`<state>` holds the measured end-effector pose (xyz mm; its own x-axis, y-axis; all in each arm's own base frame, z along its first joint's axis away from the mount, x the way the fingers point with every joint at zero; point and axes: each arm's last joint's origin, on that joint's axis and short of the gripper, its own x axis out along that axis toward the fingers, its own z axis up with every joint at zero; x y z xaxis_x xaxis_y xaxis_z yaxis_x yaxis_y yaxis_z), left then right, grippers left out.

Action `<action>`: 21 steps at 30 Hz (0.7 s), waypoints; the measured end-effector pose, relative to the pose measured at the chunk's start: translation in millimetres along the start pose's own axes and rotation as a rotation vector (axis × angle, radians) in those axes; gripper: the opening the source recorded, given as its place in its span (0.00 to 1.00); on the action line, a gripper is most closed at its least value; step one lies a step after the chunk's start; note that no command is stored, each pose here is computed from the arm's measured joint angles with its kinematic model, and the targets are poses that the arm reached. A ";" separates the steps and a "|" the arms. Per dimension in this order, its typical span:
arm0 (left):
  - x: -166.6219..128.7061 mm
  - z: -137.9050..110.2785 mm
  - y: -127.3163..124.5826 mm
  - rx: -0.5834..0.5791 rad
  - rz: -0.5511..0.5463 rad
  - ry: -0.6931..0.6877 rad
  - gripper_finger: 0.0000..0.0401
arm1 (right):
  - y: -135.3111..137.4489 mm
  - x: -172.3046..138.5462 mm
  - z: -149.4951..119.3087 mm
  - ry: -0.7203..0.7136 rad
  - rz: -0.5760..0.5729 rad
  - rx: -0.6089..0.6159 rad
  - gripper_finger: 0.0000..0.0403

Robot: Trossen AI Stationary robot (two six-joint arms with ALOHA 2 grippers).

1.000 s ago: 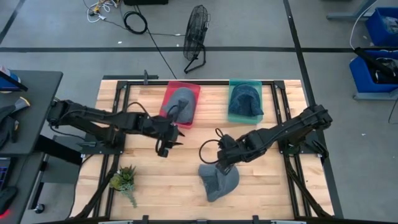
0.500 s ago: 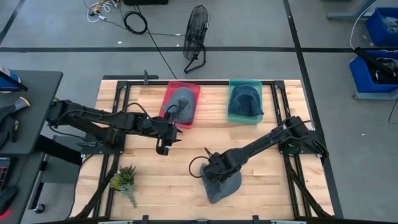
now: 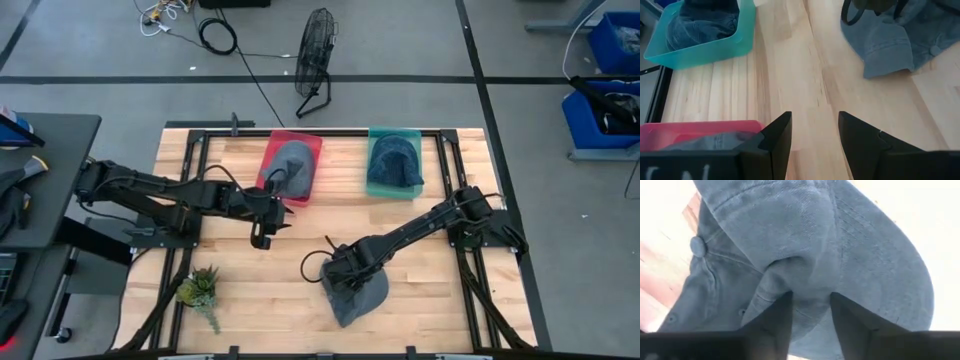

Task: Pick & Place hat
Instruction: Put the gray cap into the red bin

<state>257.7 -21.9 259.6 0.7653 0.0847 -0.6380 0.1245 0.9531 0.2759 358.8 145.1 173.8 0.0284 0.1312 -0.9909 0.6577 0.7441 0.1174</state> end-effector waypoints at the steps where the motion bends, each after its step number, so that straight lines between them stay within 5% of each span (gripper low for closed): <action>1: 0.0 -0.1 0.0 0.000 0.000 0.001 0.41 | -0.2 0.1 -0.1 0.000 -0.002 -0.005 0.30; 6: 0.0 0.0 0.0 0.003 0.000 0.000 0.41 | -2.9 -0.4 2.8 0.031 0.004 -0.075 0.04; 13: 0.2 0.8 -2.3 -0.077 -0.081 -0.019 0.41 | -15.6 -12.0 9.5 0.053 -0.020 -0.153 0.01; 21: 7.9 11.1 -16.8 -0.185 -0.181 -0.097 0.41 | -28.7 -49.1 20.3 -0.125 -0.001 -0.162 0.01</action>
<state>268.6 -40.6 257.9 0.7989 -0.1112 -0.5911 0.1542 0.9878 0.0225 353.8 104.0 217.8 0.1271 0.0555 -0.9903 0.5287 0.8410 0.1150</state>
